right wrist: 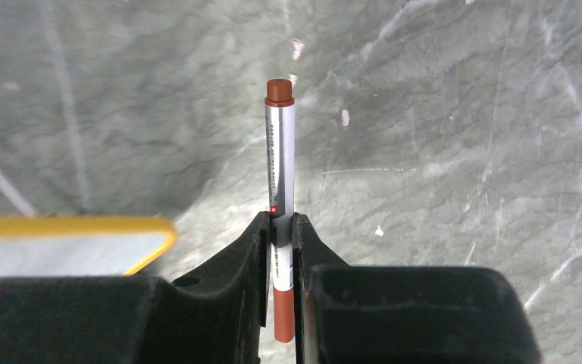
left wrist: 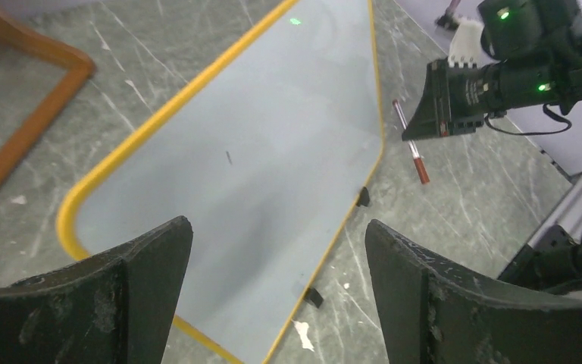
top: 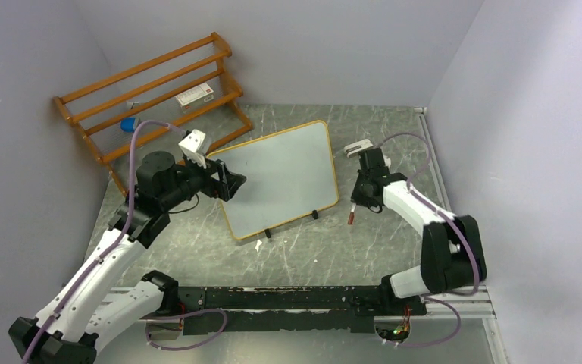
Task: Write a sentence on the whiteboard
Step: Pick up the whiteboard marker from the center of the board, then pass from the right arm to the left
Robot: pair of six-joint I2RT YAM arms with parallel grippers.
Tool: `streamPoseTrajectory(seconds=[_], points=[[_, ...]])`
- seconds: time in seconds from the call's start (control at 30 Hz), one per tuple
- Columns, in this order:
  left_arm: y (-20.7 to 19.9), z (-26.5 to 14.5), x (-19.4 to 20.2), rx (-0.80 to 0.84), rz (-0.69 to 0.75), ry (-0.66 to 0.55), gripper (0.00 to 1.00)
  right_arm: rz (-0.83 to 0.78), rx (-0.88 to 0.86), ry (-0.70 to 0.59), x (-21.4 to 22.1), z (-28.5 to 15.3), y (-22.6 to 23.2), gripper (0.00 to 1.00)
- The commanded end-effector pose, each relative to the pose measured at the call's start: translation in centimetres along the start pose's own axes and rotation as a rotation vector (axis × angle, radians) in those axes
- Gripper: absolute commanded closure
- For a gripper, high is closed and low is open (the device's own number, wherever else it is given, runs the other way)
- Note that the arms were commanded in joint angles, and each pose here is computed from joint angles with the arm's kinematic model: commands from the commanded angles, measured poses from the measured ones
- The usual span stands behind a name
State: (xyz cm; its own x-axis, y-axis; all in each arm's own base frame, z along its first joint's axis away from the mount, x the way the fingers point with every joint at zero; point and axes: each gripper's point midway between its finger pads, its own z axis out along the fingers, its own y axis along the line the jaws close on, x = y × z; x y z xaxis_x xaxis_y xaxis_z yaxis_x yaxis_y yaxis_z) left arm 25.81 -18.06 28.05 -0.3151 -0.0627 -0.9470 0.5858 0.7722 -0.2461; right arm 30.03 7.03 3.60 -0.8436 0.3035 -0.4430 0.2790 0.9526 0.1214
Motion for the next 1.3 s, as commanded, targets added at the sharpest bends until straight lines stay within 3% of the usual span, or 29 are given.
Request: streamPoseTrajectory(seconds=[0.0,0.27,0.57,0.97,1.27], points=[[-3.0,0.2,-1.0,0.123,-0.074,-0.008,0.12,0.068,-0.080,-0.177,-3.2,-3.5,1.0,1.00],[-7.9,1.3,-0.9,0.214,-0.155,0.002,0.11,0.094,-0.250,-0.414,-7.1,-11.7,3.0,1.00],[-12.8,3.9,0.6,0.262,-0.238,0.030,0.22,0.122,-0.538,-0.553,-8.9,-19.3,7.2,1.00],[-20.3,7.2,1.8,0.363,-0.213,0.073,0.31,0.205,-0.738,-0.550,-8.0,-22.8,9.8,1.00],[-21.6,10.4,1.9,0.267,-0.124,0.069,0.46,0.238,-0.768,-0.509,-6.9,-23.2,10.4,1.00]])
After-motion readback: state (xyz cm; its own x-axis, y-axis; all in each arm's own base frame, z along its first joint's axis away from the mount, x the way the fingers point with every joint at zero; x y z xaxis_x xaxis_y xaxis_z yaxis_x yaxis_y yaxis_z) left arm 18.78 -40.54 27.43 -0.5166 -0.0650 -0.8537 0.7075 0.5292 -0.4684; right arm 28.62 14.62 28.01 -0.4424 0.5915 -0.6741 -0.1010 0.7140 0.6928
